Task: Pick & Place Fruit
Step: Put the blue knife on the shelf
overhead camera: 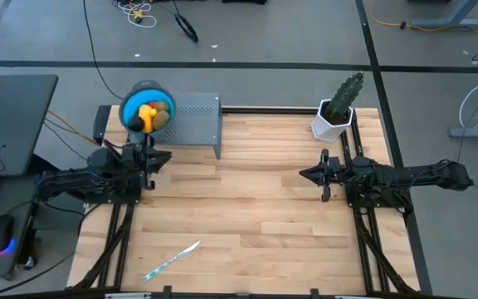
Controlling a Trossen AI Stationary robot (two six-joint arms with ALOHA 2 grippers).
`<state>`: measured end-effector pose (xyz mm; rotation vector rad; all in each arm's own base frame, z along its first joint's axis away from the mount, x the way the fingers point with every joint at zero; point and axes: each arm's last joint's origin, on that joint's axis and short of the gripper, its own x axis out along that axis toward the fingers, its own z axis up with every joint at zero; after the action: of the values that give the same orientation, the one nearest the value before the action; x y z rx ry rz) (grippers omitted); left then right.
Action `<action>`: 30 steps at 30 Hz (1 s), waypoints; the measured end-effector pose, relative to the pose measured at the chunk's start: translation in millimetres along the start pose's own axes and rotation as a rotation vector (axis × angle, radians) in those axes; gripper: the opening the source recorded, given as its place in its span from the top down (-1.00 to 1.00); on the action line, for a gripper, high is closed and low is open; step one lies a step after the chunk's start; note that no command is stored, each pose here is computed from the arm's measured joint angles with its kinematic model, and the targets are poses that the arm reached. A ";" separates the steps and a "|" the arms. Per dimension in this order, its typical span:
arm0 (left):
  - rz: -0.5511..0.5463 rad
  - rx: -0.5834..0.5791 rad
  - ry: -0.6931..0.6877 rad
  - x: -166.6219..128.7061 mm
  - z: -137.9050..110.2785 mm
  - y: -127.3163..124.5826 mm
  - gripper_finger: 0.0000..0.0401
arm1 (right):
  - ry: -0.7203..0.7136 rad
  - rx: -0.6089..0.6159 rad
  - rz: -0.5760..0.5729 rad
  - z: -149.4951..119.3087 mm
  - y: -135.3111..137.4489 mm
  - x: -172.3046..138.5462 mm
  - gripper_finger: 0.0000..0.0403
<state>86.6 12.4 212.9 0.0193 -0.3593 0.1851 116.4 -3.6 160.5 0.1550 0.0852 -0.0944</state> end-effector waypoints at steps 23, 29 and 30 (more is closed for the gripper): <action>-0.203 -0.106 -0.043 -0.8 2.8 -6.9 0.96 | 0.000 0.028 0.026 0.3 0.8 0.0 0.93; -0.206 -0.104 -0.030 -0.7 1.4 -7.1 0.91 | 0.005 0.033 0.026 -0.1 0.8 0.0 0.93; -0.197 -0.109 -0.031 -0.7 1.5 -6.8 0.88 | 0.005 0.033 0.025 -0.1 0.8 0.0 0.94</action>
<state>86.7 5.6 214.2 -0.0498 -0.3955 -0.0293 116.4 -2.8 160.4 0.1890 0.0862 -0.0702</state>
